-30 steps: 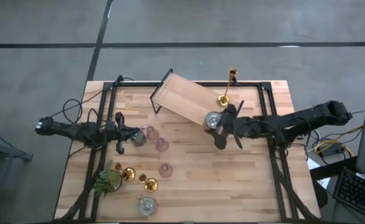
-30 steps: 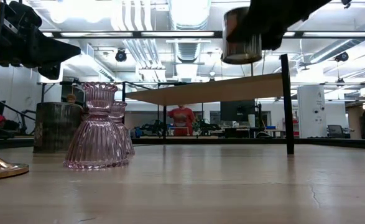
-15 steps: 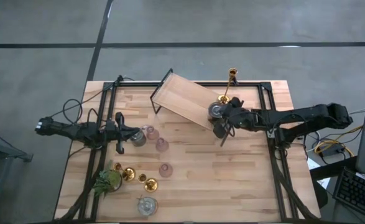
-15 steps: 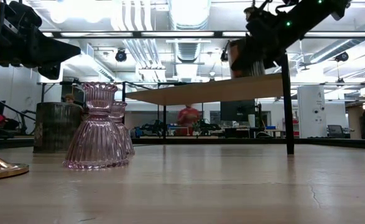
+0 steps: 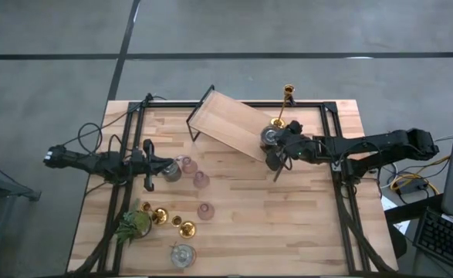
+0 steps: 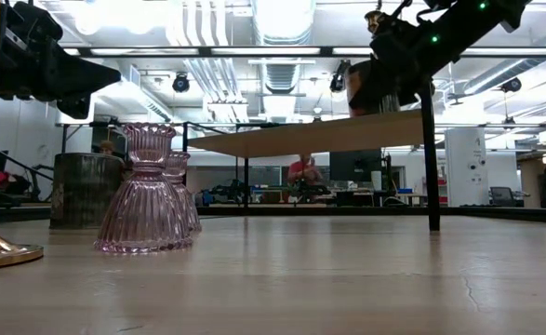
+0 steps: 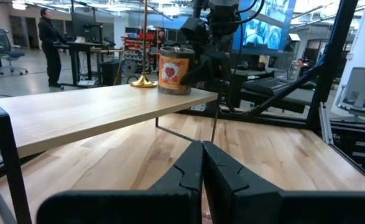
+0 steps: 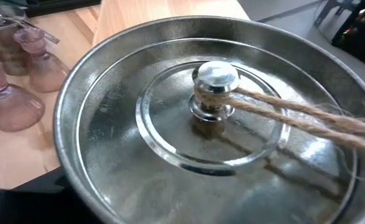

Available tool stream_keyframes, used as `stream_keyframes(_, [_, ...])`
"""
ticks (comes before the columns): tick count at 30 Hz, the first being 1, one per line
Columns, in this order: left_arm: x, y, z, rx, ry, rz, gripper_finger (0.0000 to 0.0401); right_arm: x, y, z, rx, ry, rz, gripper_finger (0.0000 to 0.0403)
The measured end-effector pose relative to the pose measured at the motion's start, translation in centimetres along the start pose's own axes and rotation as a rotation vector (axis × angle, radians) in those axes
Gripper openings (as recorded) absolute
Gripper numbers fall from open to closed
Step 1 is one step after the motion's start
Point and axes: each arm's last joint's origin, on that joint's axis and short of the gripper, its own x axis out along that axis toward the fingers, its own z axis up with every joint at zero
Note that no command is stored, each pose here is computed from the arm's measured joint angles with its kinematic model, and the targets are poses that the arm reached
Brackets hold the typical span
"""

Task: Pick & Place candle stick holders
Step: Put the bottom right silver scented candle on the shelf

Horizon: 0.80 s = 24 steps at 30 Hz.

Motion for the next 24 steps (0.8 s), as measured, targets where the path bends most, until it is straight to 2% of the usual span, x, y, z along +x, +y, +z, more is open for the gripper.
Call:
stream_keyframes(10, [0.00, 0.00, 0.00, 0.000, 0.000, 0.000, 0.0012, 0.01, -0.12, -0.22, 0.010, 0.016, -0.021, 0.0363])
stream_keyframes(18, [0.00, 0.00, 0.00, 0.000, 0.000, 0.000, 0.0012, 0.06, -0.33, -0.33, 0.049, 0.002, -0.091, 0.0368])
stream_keyframes(24, [0.00, 0.00, 0.00, 0.000, 0.000, 0.000, 0.0012, 0.04, -0.28, -0.32, 0.017, 0.002, -0.088, 0.0369])
